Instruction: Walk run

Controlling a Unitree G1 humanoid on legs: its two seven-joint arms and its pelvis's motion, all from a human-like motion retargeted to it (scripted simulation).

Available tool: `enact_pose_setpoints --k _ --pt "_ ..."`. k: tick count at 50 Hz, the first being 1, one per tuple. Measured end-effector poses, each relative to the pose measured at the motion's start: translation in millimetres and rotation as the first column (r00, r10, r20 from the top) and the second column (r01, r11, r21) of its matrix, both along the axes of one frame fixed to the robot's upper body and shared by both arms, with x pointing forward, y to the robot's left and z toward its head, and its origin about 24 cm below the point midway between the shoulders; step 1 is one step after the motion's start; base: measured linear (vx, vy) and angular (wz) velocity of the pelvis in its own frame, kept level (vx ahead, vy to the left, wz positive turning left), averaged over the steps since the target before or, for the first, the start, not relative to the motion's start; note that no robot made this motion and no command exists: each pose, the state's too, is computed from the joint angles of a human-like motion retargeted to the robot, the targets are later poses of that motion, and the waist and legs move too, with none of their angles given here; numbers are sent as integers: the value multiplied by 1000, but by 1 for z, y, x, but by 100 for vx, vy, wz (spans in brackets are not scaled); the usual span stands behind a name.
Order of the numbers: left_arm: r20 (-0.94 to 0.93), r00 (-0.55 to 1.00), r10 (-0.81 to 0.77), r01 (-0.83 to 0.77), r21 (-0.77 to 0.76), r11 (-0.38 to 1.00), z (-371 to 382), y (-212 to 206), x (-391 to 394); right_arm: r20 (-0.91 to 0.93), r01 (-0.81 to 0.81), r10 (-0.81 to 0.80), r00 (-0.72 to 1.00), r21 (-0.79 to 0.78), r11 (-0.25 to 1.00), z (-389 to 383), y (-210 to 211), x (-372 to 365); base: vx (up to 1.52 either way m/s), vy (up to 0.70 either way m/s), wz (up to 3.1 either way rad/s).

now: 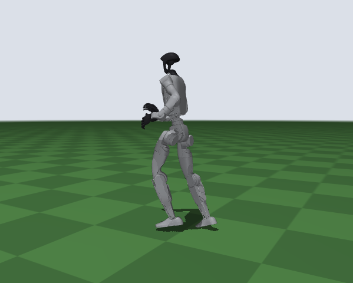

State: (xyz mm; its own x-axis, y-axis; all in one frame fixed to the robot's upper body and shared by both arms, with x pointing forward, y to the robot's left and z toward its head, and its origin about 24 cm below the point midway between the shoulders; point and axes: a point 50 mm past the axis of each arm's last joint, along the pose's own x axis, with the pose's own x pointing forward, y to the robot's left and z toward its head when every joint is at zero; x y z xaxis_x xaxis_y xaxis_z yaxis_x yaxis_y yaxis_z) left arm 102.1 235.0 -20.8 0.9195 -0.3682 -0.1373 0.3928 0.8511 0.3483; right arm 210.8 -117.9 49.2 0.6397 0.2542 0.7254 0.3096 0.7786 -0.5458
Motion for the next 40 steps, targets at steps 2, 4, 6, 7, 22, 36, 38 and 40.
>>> enact_pose_setpoints --k 2,4,6,7,22,36,38,40 --pt "0 1000 -11 11 16 1000 2 2 1 -97 19 -26 995 -66 998 -8 -5 0 118 -12 -24" --pt "40 999 -30 30 7 1000 3 -6 16 -242 -7 -22 970 -120 993 -21 -6 -2 131 -7 -9" --pt "124 990 -72 71 14 997 11 -17 41 -388 -64 7 921 -133 989 -34 -7 -6 141 -9 6" --pt "163 982 -100 96 28 995 16 -22 53 -457 -95 26 889 -128 987 -42 -8 -10 145 -13 22" --pt "431 890 -152 214 -98 972 74 -65 109 -500 168 -129 856 34 985 -61 -74 -74 153 -18 13" --pt "8 1000 11 -10 -132 991 -11 -26 7 -398 -190 207 894 83 978 -14 10 23 161 -4 -30" --pt "1 1000 8 -8 -99 995 -9 -20 1 -483 -165 143 864 -3 986 -15 4 33 139 -8 -73" --pt "25 1000 -5 7 -84 996 -6 -21 7 -519 -210 152 841 -53 976 -11 5 38 151 -9 -24"
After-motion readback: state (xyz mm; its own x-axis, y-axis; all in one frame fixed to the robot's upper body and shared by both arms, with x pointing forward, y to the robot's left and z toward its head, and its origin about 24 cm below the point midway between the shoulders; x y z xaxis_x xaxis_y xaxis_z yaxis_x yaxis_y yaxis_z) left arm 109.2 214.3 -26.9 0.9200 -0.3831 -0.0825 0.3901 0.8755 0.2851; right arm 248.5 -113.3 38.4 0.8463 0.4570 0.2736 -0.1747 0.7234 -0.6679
